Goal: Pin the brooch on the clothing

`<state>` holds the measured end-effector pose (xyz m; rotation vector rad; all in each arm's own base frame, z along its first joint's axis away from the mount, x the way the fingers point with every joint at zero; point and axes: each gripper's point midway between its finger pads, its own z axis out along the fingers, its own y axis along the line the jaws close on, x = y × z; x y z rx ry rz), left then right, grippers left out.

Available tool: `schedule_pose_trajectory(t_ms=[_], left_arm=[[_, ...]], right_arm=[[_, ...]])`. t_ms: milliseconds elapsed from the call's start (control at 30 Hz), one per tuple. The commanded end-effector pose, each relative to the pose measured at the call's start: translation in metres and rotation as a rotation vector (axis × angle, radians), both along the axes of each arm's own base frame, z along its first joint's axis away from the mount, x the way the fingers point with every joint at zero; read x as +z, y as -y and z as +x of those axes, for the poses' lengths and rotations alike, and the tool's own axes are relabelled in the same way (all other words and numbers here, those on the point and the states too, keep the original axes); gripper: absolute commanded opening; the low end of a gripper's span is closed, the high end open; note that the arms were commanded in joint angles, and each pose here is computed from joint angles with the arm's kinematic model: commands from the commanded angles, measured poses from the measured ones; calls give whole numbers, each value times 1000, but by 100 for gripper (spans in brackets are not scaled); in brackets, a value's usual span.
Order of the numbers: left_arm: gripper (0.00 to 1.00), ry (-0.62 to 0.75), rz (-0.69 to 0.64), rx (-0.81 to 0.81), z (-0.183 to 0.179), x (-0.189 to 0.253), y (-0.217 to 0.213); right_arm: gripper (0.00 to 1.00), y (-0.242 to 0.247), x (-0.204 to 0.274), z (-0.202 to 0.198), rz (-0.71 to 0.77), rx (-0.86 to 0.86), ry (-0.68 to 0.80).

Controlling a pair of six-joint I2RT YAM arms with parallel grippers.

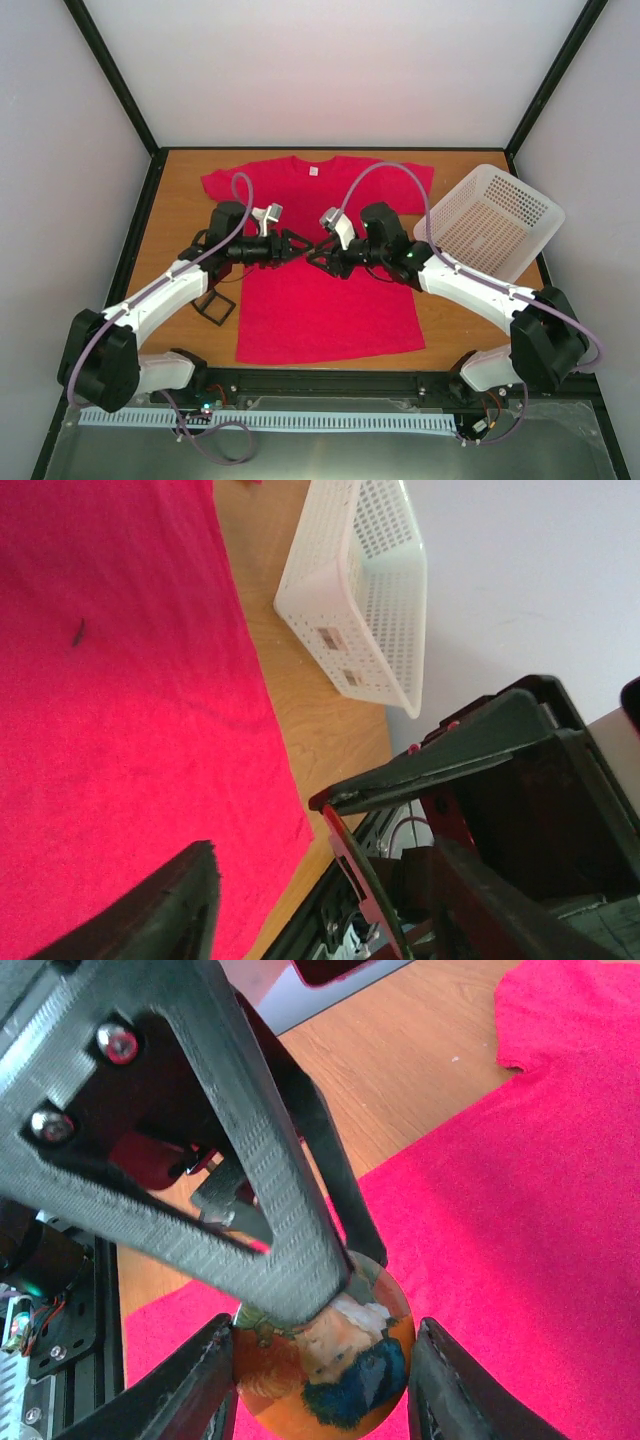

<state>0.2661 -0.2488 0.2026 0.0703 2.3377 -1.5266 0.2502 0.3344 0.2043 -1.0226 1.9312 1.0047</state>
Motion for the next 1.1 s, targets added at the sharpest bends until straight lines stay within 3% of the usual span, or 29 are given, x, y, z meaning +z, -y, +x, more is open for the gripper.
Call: schedule_pose_trajectory(t_ms=[0,333,700,1067], left_arm=[[55,36,-13,-19,1,13,15],[29,36,-2,-4,-2,17,12],[23,15,-22,-5,-9,18,11],[1,6,-35,13,-12,24,8]], right_arm=[[42,-6,4,5,8,17,23],[42,-8,-3,4,-3,32,13],[42,-10,0,5,14,29,16],[43,-4,0,9,2,-14,33]])
